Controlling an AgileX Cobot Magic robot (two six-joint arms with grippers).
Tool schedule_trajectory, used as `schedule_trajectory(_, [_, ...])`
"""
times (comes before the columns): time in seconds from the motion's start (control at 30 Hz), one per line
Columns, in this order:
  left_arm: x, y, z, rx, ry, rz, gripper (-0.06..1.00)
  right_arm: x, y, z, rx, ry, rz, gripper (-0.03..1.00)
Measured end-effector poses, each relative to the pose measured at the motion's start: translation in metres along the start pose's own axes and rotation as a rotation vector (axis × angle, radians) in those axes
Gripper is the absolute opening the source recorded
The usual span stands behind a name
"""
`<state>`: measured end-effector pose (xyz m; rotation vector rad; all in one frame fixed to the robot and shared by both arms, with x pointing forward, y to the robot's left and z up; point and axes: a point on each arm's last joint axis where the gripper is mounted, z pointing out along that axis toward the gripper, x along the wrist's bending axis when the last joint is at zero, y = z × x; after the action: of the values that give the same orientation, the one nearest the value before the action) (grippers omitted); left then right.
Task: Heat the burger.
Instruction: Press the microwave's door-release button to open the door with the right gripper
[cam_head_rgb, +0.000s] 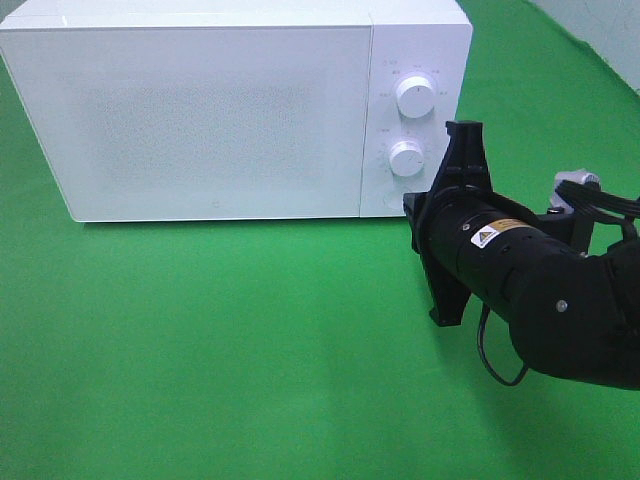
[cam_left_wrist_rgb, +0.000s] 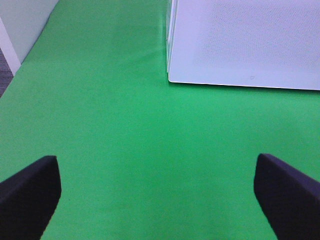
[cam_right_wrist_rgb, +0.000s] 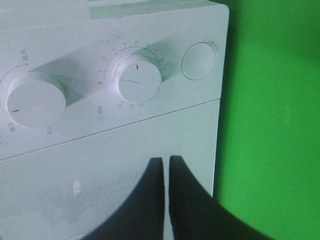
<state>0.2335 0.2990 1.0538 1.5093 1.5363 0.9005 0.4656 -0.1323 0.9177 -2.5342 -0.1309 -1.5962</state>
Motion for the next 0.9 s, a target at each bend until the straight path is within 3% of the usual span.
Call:
schedule_trajectory(0.43, [0.0,0.0,0.0,0.0,0.0,0.0,0.97,-0.017,0.001,0.009,-0.023,-0.049,0.04,0.0])
schedule_trajectory(0.9, [0.0,0.0,0.0,0.0,0.0,0.0,0.97,-0.023,0.012,0.04,-0.051,-0.037,0.055,0.0])
